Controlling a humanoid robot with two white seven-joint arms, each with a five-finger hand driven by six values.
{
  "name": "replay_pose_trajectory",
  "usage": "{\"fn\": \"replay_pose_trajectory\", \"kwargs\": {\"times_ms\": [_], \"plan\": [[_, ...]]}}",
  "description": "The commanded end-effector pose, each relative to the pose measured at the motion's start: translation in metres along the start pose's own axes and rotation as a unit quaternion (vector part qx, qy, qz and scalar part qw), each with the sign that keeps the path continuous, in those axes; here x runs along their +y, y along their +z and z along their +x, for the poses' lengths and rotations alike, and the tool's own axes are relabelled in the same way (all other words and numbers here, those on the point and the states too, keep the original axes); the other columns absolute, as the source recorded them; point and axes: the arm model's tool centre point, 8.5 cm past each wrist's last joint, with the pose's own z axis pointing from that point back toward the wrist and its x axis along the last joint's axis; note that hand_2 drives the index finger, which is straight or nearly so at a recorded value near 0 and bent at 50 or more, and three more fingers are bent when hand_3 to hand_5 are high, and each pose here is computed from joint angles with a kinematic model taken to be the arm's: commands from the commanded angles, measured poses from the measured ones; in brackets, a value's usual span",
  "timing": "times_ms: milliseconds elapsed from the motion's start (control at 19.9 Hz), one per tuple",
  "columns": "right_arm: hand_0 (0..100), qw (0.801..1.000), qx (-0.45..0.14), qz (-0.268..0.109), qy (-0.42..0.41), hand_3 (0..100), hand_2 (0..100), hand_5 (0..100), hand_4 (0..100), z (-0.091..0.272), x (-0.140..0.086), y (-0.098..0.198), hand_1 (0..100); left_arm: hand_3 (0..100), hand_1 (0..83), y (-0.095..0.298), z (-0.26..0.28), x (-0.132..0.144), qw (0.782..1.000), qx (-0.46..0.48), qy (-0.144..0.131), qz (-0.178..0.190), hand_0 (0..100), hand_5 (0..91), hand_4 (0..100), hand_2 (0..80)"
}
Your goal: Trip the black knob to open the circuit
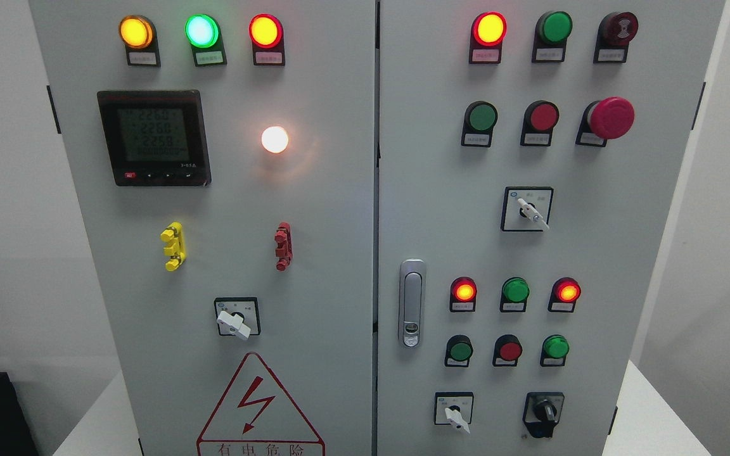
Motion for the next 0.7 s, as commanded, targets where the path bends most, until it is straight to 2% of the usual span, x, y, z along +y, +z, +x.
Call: {"fn": "replay_pose_trajectory", "kwargs": {"times_ms": [0,251,652], "plan": [[92,1.0,-0.026,0.005,-0.004,100,0,84,94,0.016,0.002,-0.01,91,0,38.9,0.0,0.001,-0.001,1.0,0.0,0.002,0.0,12,0.0,0,0.0],[87,0.999,-0.034,0.006,-0.002,100,0,86,95,0.024,0.002,-0.021,84,0,38.9,0.0,0.0,0.0,1.0,0.001,0.002,0.0,12,0.0,0,0.0],[80,0.998,-0.058,0.008,0.006,100,0,88,96,0.041,-0.003,-0.042,81,0,38.9,0.0,0.0,0.0,1.0,0.001,0.002,0.0,12,0.0,0,0.0]]}}
